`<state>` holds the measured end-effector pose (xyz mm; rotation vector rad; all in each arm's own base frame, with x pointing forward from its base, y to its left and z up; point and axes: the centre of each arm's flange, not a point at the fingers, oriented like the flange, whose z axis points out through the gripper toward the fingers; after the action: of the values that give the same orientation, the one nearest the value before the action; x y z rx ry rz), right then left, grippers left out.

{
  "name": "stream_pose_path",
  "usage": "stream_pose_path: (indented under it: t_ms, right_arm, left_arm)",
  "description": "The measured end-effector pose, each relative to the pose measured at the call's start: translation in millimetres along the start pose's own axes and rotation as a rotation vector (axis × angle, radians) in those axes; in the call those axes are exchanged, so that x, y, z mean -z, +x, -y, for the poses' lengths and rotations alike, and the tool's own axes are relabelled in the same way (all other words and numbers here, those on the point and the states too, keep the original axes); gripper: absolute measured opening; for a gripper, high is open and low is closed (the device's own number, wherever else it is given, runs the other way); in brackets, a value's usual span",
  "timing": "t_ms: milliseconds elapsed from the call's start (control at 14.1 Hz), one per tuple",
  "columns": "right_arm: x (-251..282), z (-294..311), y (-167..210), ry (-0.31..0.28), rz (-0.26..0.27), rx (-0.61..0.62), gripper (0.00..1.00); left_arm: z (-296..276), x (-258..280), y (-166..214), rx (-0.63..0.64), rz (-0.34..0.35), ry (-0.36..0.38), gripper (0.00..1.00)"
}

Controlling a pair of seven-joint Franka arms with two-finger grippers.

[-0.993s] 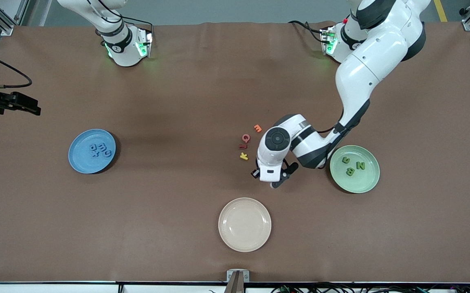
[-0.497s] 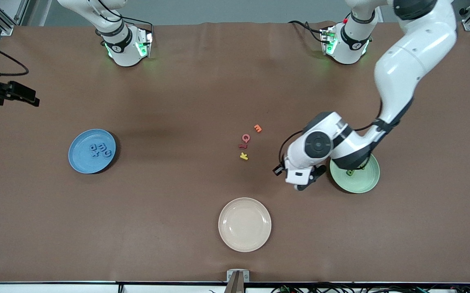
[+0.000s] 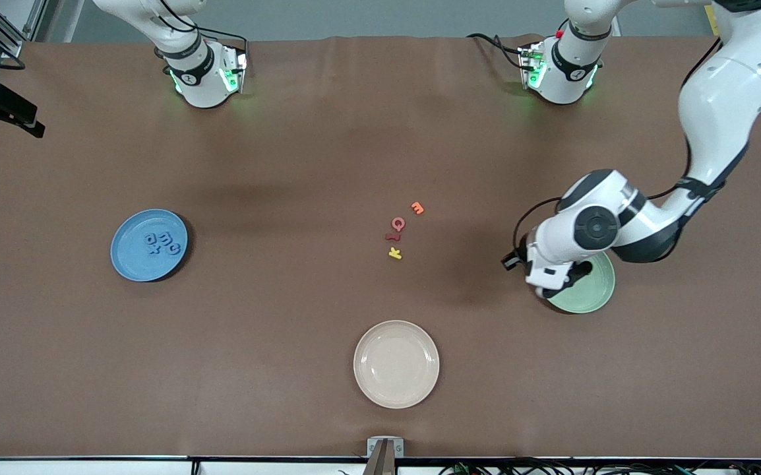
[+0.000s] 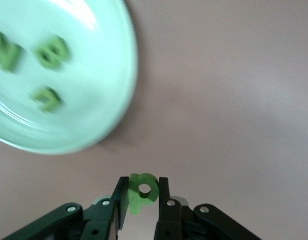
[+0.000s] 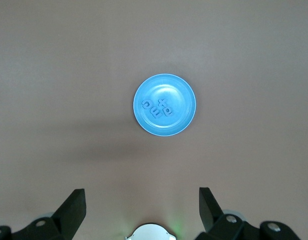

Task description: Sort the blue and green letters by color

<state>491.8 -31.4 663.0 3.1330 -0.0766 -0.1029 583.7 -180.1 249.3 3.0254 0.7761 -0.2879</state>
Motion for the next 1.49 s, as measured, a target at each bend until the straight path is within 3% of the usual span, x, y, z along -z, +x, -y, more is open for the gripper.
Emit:
stream_pose_path:
  t_ms: [355,1135,1490]
  right_arm:
    - [-25.2,4.6,3.9,-0.001,0.038,0.009,1.00]
    - [0.5,6.5,6.8,0.000,-0.041,0.012,1.00]
    - [3.7,7.0,13.0,0.000,-0.047,0.012,1.00]
  left_arm:
    - [59.2,-11.2,31.4,-0.122,-0.035,0.037,0.28]
    - [105.8,-22.4,52.2,-0.242,-0.061,0.079,0.28]
    - [109.8,-25.8,51.3,-0.260,-0.055,0.084,0.28]
